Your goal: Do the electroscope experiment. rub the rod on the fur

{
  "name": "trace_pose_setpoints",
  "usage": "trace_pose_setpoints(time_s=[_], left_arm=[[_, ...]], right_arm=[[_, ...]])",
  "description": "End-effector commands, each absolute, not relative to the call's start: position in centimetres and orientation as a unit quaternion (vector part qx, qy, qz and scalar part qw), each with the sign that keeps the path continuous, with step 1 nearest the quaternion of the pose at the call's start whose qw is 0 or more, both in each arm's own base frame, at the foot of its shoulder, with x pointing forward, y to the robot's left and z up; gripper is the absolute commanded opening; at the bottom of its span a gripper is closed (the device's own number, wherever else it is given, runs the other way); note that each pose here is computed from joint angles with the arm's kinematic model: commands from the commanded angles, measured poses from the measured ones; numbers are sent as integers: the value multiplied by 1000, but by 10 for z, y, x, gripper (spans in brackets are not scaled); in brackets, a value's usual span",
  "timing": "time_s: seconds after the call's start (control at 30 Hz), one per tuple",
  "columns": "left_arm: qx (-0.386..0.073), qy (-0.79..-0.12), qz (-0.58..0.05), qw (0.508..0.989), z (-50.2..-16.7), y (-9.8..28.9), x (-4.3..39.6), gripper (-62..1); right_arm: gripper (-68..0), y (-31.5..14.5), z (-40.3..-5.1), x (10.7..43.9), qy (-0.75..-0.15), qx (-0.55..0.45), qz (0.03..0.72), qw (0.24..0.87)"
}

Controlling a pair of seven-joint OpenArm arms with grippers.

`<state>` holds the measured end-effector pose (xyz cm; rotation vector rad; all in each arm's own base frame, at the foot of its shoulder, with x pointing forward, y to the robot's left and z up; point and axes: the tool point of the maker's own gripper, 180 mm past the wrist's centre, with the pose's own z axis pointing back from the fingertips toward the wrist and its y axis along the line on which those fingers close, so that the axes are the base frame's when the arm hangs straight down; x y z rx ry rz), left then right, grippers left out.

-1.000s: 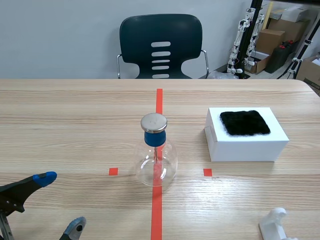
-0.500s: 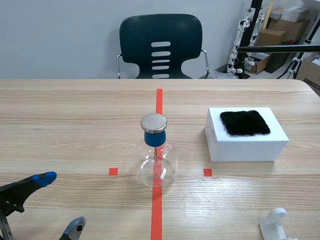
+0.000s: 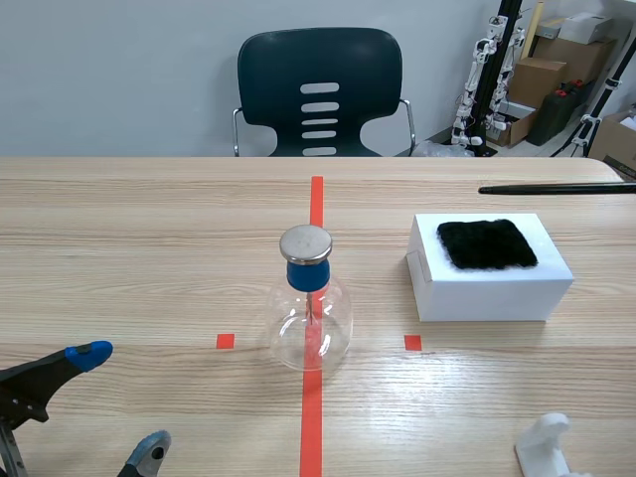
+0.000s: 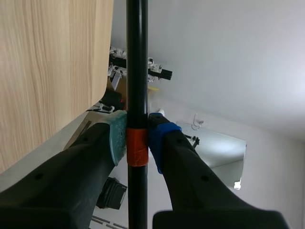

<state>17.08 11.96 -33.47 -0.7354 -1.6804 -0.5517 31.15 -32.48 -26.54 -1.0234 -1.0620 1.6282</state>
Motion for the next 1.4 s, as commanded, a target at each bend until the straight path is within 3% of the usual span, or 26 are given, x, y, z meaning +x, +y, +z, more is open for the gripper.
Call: trace_pose_setpoints(time_s=[0.0,0.33,0.77,1.07,1.23,1.37], left_arm=[[-317,-728,-230,563,-328,119,173,14],[-317,-728,-230,563,-328,119,173,14],[-317,-728,-230,563,-328,119,173,14],[-317,-728,-230,563,-328,119,173,14],[-317,-728,-230,563,-328,119,173,14],[-317,-728,-230,563,-328,119,173,14]], right_arm=[[-660,-327,-248,320,-436,-434,657,436],[-660,-338,-279,309,-393,-431,682,442],[-660,-335,-273,316,-358,-465,722,366],[-660,-318,-274,327,-377,-465,717,358],[-660,-345,-280,314,-338,-467,729,370],[-660,-345,-277,312,-343,-473,729,357]])
